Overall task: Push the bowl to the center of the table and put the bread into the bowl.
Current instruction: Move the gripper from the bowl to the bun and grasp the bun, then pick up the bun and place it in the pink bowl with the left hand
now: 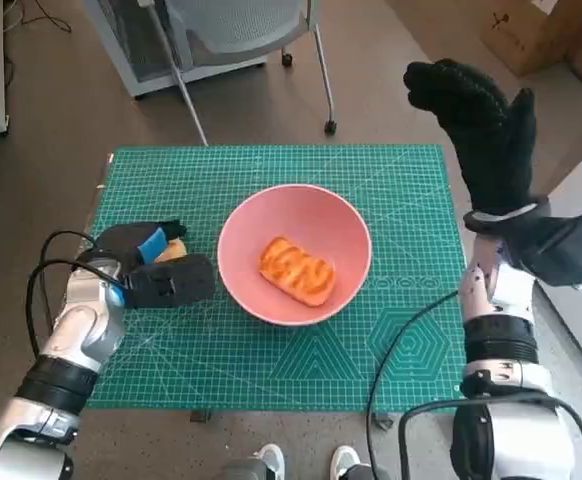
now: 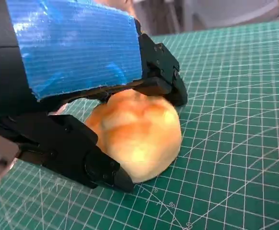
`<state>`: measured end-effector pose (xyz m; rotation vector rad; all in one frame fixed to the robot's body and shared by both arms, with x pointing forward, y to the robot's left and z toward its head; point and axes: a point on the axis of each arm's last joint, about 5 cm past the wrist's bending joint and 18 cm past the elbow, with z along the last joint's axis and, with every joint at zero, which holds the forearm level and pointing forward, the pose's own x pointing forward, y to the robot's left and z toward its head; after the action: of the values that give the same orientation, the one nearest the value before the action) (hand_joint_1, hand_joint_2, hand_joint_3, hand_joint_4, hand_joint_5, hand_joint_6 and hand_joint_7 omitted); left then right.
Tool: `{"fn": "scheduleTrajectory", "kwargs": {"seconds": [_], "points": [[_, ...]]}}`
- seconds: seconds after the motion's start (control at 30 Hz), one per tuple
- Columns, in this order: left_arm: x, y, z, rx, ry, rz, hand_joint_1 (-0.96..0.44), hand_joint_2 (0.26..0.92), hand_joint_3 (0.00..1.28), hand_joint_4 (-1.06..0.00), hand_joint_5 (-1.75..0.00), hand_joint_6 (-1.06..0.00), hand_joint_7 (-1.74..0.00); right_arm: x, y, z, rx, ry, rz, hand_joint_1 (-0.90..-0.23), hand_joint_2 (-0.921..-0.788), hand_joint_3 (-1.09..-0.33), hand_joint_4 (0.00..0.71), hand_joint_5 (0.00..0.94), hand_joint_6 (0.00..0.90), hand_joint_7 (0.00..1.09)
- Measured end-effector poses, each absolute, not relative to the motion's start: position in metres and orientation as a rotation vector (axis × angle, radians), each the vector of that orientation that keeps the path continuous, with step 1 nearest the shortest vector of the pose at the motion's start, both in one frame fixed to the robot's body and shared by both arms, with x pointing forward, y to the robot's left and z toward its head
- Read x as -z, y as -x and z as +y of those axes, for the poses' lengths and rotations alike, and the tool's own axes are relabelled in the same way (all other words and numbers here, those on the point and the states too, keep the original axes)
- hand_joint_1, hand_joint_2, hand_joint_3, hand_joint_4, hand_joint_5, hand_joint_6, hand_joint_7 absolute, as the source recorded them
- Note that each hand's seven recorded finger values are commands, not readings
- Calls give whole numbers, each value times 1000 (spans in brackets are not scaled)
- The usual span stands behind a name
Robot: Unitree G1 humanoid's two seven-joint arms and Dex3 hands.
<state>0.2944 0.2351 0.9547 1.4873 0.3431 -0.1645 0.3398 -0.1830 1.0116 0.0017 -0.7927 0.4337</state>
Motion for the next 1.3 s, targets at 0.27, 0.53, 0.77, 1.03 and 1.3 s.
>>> {"fn": "scheduleTrajectory", "kwargs": {"seconds": [0.27, 0.53, 0.77, 1.03, 1.3], "points": [[-971, -289, 233, 154, -1467, 304, 2, 919, 69, -661, -1251, -664, -1075, -1011, -340, -183, -434, -5, -791, -592, -921, -501, 238, 0, 377, 6], [-993, -286, 230, 107, -1423, 221, 2, 920, 69, -672, -1208, -641, -1129, -1009, -340, -181, -447, -13, -788, -589, -921, -503, 239, 1, 378, 6], [-1019, -277, 224, 67, -1356, 75, 3, 920, 64, -683, -1211, -645, -1108, -1009, -340, -180, -455, -19, -784, -590, -921, -506, 238, 0, 378, 5], [-1047, -265, 213, 41, -1317, -129, 3, 915, 37, -730, -1136, -677, -1100, -1009, -340, -180, -457, -21, -783, -589, -921, -507, 238, 0, 379, 5], [-1059, -254, 180, 77, -1308, -316, 3, 910, 16, -775, -1030, -703, -1129, -1008, -340, -179, -457, -33, -785, -591, -921, -507, 241, 1, 379, 5]]}}
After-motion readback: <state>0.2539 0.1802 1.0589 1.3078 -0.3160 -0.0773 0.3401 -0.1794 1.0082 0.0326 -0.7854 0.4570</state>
